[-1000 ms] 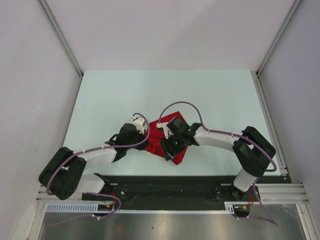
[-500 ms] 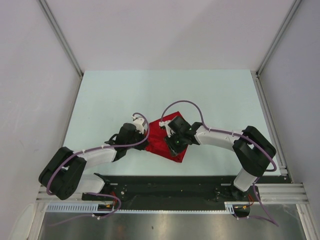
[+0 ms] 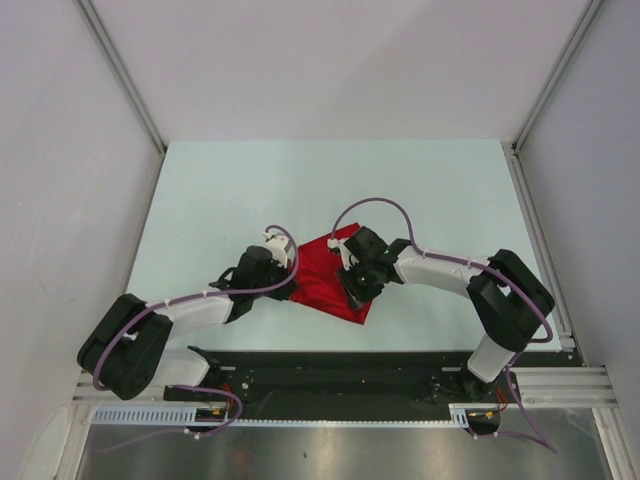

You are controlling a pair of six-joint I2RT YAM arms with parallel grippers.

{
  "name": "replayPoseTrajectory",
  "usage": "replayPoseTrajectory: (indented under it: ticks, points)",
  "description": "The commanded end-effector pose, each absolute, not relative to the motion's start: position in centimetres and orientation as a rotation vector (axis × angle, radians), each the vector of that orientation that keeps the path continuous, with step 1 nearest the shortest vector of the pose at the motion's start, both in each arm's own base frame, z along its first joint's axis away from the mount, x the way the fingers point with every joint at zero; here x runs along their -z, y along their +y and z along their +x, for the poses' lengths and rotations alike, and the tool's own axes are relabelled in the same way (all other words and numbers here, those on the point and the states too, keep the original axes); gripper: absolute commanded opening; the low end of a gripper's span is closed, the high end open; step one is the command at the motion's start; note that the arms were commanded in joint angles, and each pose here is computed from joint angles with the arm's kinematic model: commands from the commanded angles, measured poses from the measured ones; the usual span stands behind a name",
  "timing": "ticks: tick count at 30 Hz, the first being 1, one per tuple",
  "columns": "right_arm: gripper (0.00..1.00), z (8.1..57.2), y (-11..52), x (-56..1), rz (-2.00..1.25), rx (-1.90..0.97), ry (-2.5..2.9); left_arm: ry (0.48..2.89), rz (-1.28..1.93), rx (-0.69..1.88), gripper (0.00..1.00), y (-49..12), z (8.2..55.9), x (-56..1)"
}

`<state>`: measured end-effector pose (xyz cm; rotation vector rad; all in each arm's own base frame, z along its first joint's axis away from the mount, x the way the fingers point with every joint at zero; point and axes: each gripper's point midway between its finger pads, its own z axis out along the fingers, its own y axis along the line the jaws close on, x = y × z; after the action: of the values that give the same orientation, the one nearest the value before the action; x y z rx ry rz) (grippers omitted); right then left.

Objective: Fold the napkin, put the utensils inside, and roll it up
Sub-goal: Roll the napkin with the utensil

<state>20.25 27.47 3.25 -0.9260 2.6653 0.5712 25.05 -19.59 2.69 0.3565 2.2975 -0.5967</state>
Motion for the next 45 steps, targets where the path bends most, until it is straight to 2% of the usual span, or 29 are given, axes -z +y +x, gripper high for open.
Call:
replayPoseTrajectory:
  ticks: [1,4,7,8,10,16,25,45]
  points:
    - [0.36,19.1,25.8,-3.0,-0.873,-0.532,2.748,2.288,0.338,0.577,0.00,-19.4,25.7,-3.5]
    - [0.45,19.2,25.9,-4.5,-0.855,-0.551,2.710,2.288,0.336,0.586,0.00,-19.5,25.7,-3.6]
    - [0.62,19.5,26.7,-6.6,-0.884,-0.598,2.631,2.287,0.334,0.596,0.00,-19.6,25.6,-3.7]
    - [0.71,20.2,27.6,-8.2,-0.888,-0.627,2.564,2.284,0.334,0.606,0.00,-19.7,25.6,-3.9]
    - [0.79,20.8,28.5,-9.6,-0.918,-0.642,2.487,2.286,0.327,0.611,0.00,-19.7,25.5,-3.9]
    - [0.81,23.6,33.6,-12.4,-1.007,-0.655,2.190,2.293,0.306,0.620,0.00,-19.8,25.6,-3.9]
    - [0.82,25.0,39.5,-10.7,-1.184,-0.662,1.946,2.297,0.287,0.627,0.00,-19.8,25.6,-4.0]
    - [0.81,26.0,40.9,-5.7,-1.303,-0.731,1.949,2.288,0.272,0.657,0.00,-20.0,25.6,-4.5]
